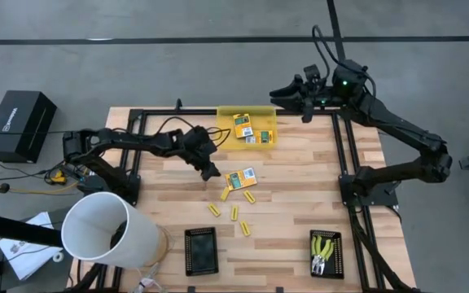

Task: Pick & Place School Supplies
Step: Put the yellow crayon box into the yellow bin

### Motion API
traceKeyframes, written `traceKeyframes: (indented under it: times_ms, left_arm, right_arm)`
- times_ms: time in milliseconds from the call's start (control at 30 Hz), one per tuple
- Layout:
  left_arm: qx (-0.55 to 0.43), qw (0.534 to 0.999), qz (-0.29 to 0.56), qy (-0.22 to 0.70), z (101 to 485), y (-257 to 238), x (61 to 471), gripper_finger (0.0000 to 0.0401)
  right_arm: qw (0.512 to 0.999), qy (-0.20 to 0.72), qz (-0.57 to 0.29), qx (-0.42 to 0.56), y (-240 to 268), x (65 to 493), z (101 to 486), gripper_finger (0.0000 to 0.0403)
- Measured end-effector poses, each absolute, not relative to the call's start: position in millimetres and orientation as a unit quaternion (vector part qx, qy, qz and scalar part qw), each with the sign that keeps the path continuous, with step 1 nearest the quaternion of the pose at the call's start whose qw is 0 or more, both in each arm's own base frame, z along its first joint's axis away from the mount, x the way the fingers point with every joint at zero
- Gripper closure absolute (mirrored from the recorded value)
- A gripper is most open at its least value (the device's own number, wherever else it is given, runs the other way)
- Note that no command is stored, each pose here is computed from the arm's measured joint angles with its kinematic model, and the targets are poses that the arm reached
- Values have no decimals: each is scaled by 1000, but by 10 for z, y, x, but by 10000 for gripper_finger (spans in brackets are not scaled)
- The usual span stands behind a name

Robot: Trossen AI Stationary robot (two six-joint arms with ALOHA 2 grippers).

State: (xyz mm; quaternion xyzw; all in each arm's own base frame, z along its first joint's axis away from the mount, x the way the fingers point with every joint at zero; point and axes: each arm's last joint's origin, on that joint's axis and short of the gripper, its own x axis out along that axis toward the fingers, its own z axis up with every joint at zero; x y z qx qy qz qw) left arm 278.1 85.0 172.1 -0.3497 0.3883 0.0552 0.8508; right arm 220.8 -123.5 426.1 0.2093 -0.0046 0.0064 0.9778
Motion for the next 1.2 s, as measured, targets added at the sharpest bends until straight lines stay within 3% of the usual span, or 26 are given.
traceKeyframes:
  times_ms: [367,700,1200]
  left_arm:
    - [-411,819,94,389,1419,861,2799,240]
    - [-449,800,99,386,1067,875,2958,241]
    - [-458,804,109,364,1027,842,3031,254]
  right_arm:
    - [980,-4,21,199,-1203,2218,4267,206]
    - [980,-5,22,198,-1203,2218,4270,209]
    - [980,-9,24,195,-1203,2217,4279,211]
